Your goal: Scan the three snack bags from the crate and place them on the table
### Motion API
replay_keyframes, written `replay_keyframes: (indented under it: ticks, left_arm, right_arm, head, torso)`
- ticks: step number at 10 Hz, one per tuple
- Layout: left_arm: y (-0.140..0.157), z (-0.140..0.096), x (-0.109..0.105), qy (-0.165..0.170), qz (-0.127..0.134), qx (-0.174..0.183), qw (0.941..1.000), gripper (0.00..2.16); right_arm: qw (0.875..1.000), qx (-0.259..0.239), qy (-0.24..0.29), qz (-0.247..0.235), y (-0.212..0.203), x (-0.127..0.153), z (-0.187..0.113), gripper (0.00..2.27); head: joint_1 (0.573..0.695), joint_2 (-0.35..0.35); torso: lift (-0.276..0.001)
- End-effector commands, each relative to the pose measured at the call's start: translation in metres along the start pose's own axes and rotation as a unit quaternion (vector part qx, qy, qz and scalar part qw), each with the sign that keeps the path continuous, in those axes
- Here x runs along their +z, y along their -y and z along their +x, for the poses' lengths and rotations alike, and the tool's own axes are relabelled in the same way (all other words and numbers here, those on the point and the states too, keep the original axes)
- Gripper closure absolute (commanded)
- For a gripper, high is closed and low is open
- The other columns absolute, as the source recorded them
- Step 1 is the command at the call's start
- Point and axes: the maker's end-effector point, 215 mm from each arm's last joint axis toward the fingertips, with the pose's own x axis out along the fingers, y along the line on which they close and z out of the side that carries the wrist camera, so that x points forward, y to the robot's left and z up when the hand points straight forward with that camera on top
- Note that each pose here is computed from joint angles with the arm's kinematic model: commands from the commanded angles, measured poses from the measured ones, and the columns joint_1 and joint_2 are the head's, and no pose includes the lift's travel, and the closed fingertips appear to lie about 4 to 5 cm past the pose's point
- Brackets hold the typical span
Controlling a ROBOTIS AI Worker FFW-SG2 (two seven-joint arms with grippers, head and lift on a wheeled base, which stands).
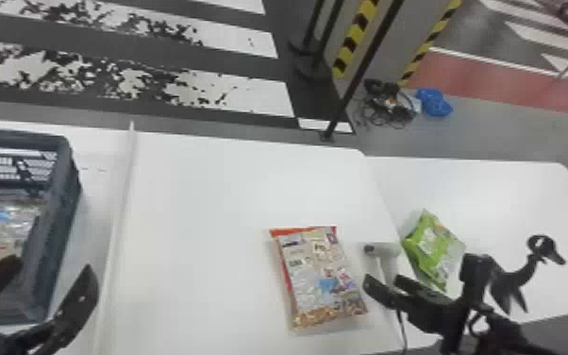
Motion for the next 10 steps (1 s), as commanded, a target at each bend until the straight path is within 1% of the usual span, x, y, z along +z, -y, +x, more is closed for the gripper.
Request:
replay_keyframes:
  ticks: [1,3,5,7,8,9,10]
  left_arm:
    - [0.000,0.000,0.000,0.000,0.001,-0.001,1.0000,0.09]
    - [-0.001,0.000,0.001,0.001,0.002,-0.001,1.0000,0.09]
    - [-0.001,0.000,0.001,0.001,0.002,-0.001,1.0000,0.09]
    - [0.000,0.001,0.001,0.001,0.002,-0.003,1.0000,0.08]
    - [0.000,0.001,0.002,0.001,0.002,-0.004,1.0000,0.08]
    - [-0.002,0.001,0.001,-0.001,0.003,-0.003,1.0000,0.08]
    - [-0.004,0.000,0.000,-0.002,0.004,-0.001,1.0000,0.08]
  right_arm:
    - [0.999,0.012,-0.027,0.013,-0.012,-0.009,0.010,0.06]
    - [0.997,0.025,-0.063,0.028,-0.022,-0.023,0.023,0.06]
    - [0.995,0.046,-0.076,0.047,-0.029,-0.029,0.035,0.06]
    - [0.992,0.061,-0.098,0.058,-0.035,-0.044,0.050,0.06]
    - [0.990,0.074,-0.109,0.059,-0.041,-0.051,0.058,0.05]
    - [0.988,0.087,-0.114,0.048,-0.046,-0.052,0.065,0.13]
    - [0.988,0.098,-0.114,0.023,-0.050,-0.051,0.070,0.83]
  head:
    - [0.695,-0.350]
    - [0.695,-0.350]
    - [0.695,-0.350]
    - [0.695,-0.350]
    - [0.695,-0.350]
    - [0.695,-0.350]
    - [0.695,-0.350]
  torso:
    - [-0.037]
    - [-0.037]
    - [-0.037]
    - [-0.037]
    - [-0.037]
    - [-0.037]
    - [-0.037]
